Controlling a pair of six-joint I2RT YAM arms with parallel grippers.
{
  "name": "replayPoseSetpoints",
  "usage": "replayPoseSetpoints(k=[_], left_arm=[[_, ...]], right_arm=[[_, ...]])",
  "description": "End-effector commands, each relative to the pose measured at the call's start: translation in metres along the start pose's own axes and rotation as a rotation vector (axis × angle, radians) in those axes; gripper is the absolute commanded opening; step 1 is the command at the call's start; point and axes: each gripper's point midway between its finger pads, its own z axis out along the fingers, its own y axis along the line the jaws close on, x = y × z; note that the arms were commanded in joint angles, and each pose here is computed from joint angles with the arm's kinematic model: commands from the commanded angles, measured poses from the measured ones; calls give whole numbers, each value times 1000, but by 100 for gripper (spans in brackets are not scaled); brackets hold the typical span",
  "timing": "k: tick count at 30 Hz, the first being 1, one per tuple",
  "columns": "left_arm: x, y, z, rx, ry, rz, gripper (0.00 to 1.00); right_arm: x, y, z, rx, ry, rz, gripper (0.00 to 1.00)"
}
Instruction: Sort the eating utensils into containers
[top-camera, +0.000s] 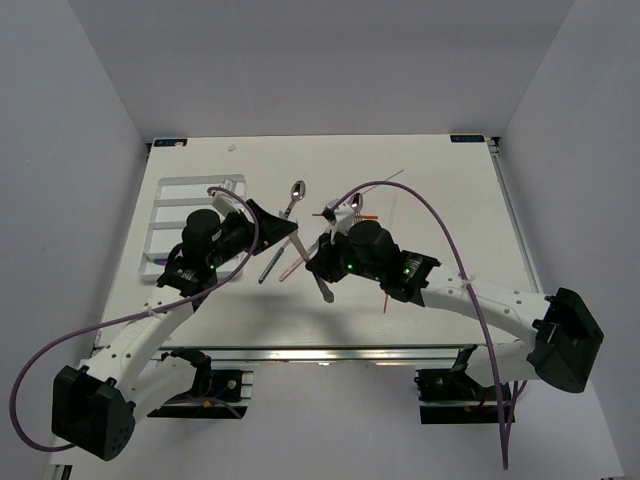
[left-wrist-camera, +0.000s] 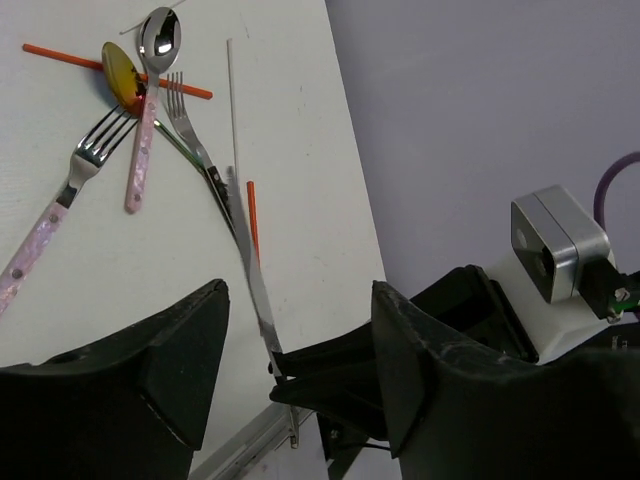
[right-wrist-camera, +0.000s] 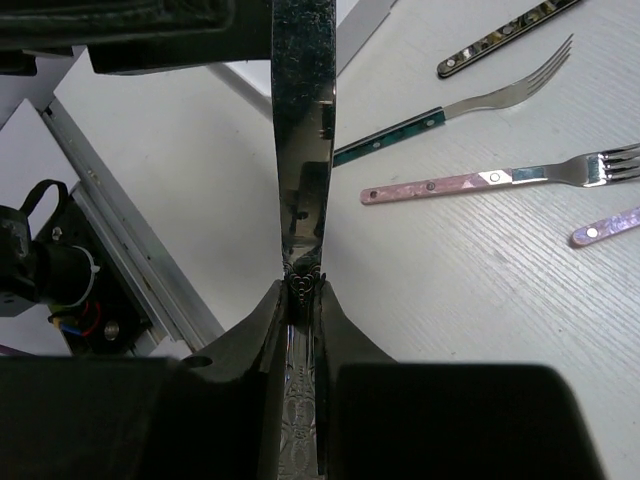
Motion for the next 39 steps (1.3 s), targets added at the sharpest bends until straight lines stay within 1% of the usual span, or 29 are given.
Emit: replayPoseSetpoints(k=[1, 3, 7, 8, 9, 10, 11, 12, 14, 15, 16, 17, 18, 19, 20, 21, 22, 23, 24, 25, 26, 28, 31, 34, 39], left_arm=[[3, -9, 3, 57, 13, -17, 67], [5, -7, 6, 57, 21, -27, 55], [9, 6, 11, 2, 44, -31, 39], [10, 9, 12, -8, 48, -32, 33], [12, 12, 14, -18, 55, -32, 17], [12, 14, 15, -26, 58, -25, 10], [11, 18, 15, -49, 57, -24, 7], [11, 23, 17, -70, 58, -19, 0], [13, 33, 16, -126, 67, -9, 0], [5, 41, 16, -179, 27, -8, 0], [-3, 47, 12, -229, -15, -16, 0], [-15, 51, 8, -277, -70, -24, 0], [-29, 80, -5, -448, -162, -39, 0], [-45, 95, -19, -536, -237, -78, 0], [-51, 114, -37, -651, -264, -112, 0], [-63, 131, -51, -724, -327, -145, 0], [-78, 160, -79, -805, -415, -234, 0], [-91, 167, -91, -819, -470, -274, 0], [-90, 184, -104, -858, -496, -318, 0], [-101, 201, -125, -896, -572, -379, 0], [-106, 206, -131, -904, -604, -394, 0], [-111, 220, -147, -936, -668, -458, 0], [-119, 234, -160, -939, -736, -516, 0], [-124, 249, -166, -963, -750, -553, 0], [-131, 259, -170, -970, -806, -564, 0]], right_arm=[[-40, 27, 6, -93, -96, -50, 0], [-44, 29, 11, -86, -86, -65, 0], [-50, 31, 17, -79, -98, -69, 0], [-51, 31, 18, -78, -95, -72, 0], [-52, 32, 19, -79, -95, -74, 0], [-53, 33, 19, -79, -96, -76, 0], [-54, 33, 19, -79, -100, -77, 0], [-55, 33, 18, -81, -102, -79, 0], [-58, 29, 16, -53, -123, -80, 0], [-58, 27, 15, -48, -127, -82, 0], [-57, 23, 14, -28, -124, -75, 17], [-59, 12, 13, 36, -140, -63, 50], [-62, 6, 8, 70, -156, -47, 69], [-59, -13, 4, 149, -156, -29, 89], [-63, -21, -4, 184, -172, -15, 89], [-64, -31, -10, 225, -178, 3, 89], [-61, -55, -22, 340, -170, 30, 89], [-58, -68, -28, 415, -164, 47, 89], [-60, -78, -38, 483, -173, 65, 89], [-60, -90, -47, 560, -184, 82, 89], [-58, -93, -56, 583, -172, 81, 89], [-55, -92, -60, 570, -169, 76, 89], [-49, -90, -63, 545, -167, 78, 89], [-43, -91, -65, 540, -153, 65, 89], [-42, -90, -65, 527, -139, 34, 89]])
